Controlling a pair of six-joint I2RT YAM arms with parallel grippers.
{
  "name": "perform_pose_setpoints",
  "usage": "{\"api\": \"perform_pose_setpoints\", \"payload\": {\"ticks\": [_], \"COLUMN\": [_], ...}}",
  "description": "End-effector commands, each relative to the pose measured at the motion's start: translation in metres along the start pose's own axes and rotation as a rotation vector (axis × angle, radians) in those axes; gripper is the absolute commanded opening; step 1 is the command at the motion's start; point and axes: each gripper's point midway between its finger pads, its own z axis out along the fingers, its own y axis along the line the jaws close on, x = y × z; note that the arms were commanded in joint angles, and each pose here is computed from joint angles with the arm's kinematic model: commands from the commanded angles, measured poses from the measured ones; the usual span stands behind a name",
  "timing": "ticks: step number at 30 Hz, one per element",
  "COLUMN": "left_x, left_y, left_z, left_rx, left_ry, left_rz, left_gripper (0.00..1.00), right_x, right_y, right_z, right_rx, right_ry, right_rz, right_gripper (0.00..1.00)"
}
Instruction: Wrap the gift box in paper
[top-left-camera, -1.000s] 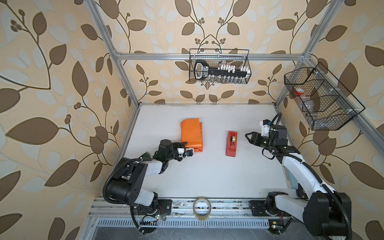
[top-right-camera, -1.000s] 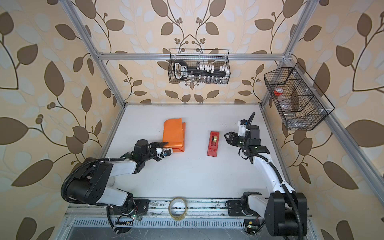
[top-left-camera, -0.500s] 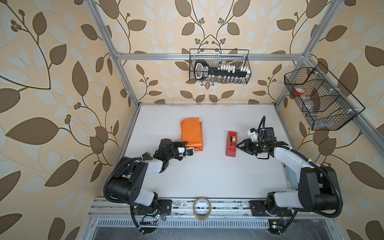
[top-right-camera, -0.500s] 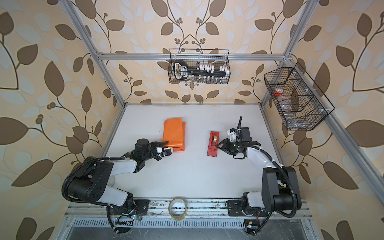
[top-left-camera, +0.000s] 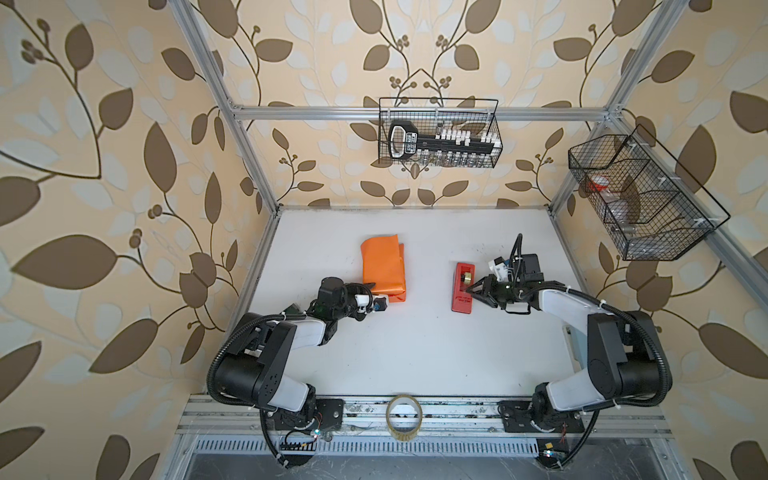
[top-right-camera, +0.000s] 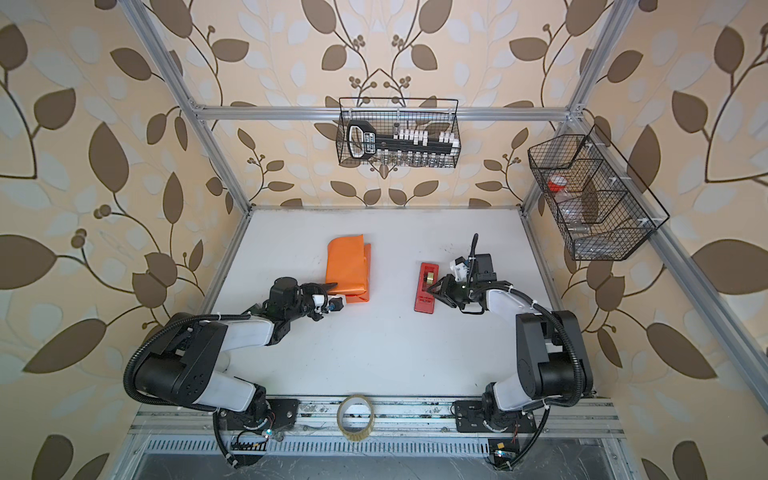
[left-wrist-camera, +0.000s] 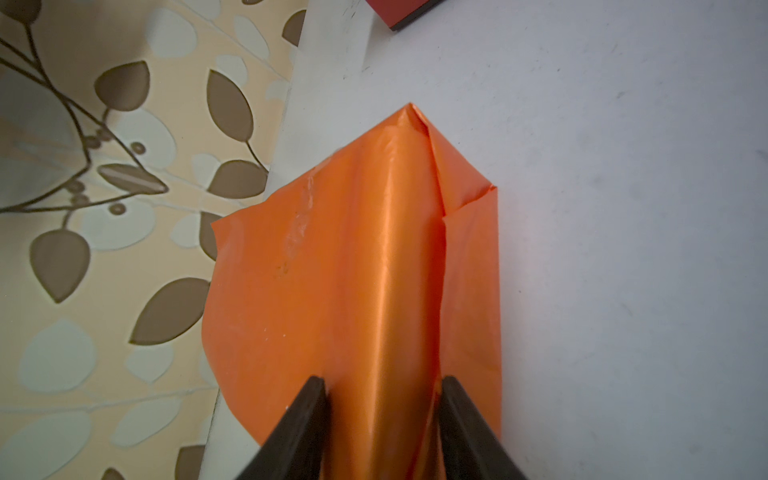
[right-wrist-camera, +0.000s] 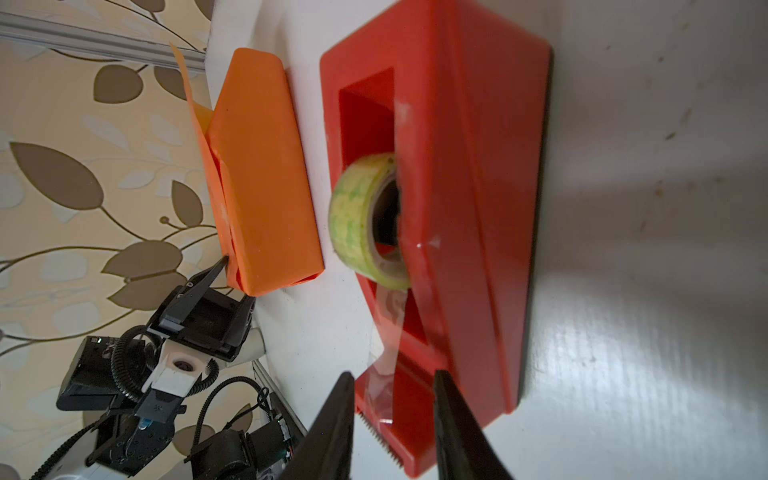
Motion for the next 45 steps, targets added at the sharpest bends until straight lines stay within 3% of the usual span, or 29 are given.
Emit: {"api": "perform_pose_setpoints", "payload": {"ticks": [1,18,24,27,35,45], "left_x": [0.014,0.009,0.009,0.01,0.007,0.007], "left_y": [-0.032,-0.033,-0.03,-0.032,-0.033,-0.034], "left_z": [0.001,0.001,0.001,0.0,-0.001,0.0], "left_rx": [0.101,0.095,0.084,0.093,0.088,0.098], "left_ry": [0.056,0.039,0.044,0.047,0.038,0.038], "left_rz": [-0.038,-0.033,-0.031,-0.032,-0.027,-0.029], "left_gripper": [0.45,0.45,0.45,0.44,0.44,0.44], "right_x": [-0.002,0.011,0.012,0.007,-0.022,-0.038], "right_y": [0.007,-0.002,-0.004,0.004,0.04,0.036], "right_z": [0.006,0.022,0.021,0.019,-0.002,-0.006], "right_rx": [-0.037,-0.077,-0.092,-0.121,-0.223,-0.212], "right_ry": [0.005,0.034,0.025,0.019,-0.047,-0.076], "right_rz": [0.019,0.091,0.108,0.108,0.083,0.097], "right_gripper": [0.29,0.22,0.12,0.0,0.0,0.0]}}
